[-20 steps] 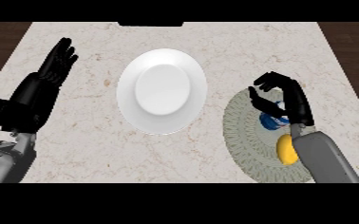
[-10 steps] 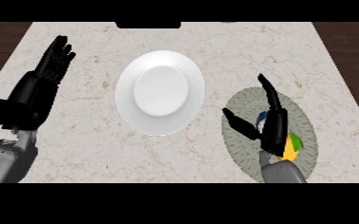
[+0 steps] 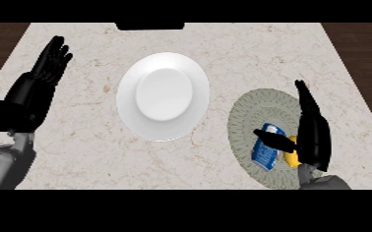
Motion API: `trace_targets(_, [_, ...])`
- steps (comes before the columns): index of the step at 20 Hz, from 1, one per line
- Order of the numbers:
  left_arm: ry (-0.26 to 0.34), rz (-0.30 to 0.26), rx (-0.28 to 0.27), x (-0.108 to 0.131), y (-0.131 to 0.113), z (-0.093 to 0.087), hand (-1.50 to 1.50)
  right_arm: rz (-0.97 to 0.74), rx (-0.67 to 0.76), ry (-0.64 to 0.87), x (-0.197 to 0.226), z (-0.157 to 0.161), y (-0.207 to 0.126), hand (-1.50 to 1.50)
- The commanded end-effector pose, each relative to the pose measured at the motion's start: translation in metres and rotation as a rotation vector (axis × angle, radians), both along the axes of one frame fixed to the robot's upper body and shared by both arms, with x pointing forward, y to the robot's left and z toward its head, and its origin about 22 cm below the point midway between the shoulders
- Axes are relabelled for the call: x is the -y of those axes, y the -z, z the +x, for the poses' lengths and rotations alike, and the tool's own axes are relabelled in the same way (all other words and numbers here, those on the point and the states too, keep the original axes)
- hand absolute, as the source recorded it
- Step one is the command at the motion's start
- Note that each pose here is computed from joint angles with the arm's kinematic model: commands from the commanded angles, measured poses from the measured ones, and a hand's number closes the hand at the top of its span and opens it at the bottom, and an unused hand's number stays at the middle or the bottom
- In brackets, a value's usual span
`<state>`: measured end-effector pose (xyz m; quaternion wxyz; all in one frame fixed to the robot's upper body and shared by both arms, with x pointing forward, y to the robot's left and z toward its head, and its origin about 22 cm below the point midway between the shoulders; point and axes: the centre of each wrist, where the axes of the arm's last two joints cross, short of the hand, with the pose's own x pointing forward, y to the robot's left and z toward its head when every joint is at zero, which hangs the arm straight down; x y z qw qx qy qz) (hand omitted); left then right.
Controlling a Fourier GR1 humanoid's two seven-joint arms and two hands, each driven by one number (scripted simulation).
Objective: Pick the lemon from the placemat and place it in the plate
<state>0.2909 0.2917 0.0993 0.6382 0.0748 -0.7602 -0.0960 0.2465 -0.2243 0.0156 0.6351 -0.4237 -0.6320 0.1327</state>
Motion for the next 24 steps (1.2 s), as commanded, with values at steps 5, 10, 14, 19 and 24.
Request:
trace_targets(5, [0.023,-0.005,-0.003,0.011,0.0,0.004,0.0,-0.19,-0.52,0.085,0.004,0.001,-0.038,-1.5])
trace_targets(10, [0.018,0.001,-0.003,0.002,-0.001,0.001,0.0,-0.168,-0.755,0.087,-0.019,-0.002,-0.071,-1.5])
trace_targets(14, [0.001,0.006,0.011,0.007,-0.012,0.01,0.0,-0.185,-0.818,0.103,-0.022,-0.008,-0.076,-1.5])
trace_targets(19, [0.026,-0.001,0.014,0.007,-0.013,0.001,0.0,-0.222,-0.835,0.184,-0.004,0.016,-0.082,-1.5])
trace_targets(24, [0.026,-0.009,-0.008,0.001,0.018,-0.01,0.0,-0.248,-0.935,0.23,0.013,0.014,-0.056,-1.5])
